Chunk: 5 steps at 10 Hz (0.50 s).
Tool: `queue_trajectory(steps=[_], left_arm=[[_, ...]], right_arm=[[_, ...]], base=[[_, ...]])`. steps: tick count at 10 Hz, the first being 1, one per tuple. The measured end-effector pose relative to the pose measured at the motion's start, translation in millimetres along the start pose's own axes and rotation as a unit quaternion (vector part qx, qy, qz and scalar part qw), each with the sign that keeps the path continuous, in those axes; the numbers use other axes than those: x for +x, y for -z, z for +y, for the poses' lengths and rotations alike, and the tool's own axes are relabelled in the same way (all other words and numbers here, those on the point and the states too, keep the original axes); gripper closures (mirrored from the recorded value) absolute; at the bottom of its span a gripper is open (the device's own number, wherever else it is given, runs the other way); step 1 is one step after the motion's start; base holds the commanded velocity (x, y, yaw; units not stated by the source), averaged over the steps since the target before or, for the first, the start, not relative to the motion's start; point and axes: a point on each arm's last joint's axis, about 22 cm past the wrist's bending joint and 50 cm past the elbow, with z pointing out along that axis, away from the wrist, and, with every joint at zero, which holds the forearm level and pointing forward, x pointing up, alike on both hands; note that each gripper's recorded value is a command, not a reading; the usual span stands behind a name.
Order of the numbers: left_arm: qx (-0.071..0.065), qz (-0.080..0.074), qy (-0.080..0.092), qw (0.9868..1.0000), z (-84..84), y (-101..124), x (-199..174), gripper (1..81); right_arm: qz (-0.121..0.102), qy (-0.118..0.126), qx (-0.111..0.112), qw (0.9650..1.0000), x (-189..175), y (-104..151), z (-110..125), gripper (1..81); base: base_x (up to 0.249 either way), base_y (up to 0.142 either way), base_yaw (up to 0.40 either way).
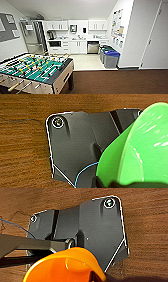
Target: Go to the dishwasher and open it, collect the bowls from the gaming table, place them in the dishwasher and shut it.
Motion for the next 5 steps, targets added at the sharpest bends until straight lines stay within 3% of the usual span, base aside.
queue_trajectory(steps=[2, 5], left_arm=[[0.006, 0.003, -0.002, 1.0000, -8.3, 1.6, 6.6, 81.1], [0.003, -0.001, 0.000, 1.0000, -3.9, 0.8, 0.3, 81.1]], right_arm=[[0.002, 0.000, 0.003, 1.0000, 4.2, -2.2, -3.9, 81.1], [0.001, 0.000, 0.001, 1.0000, 2.6, -1.1, -1.9, 81.1]], base=[[0.183, 0.000, 0.000], [0.183, 0.000, 0.000]])
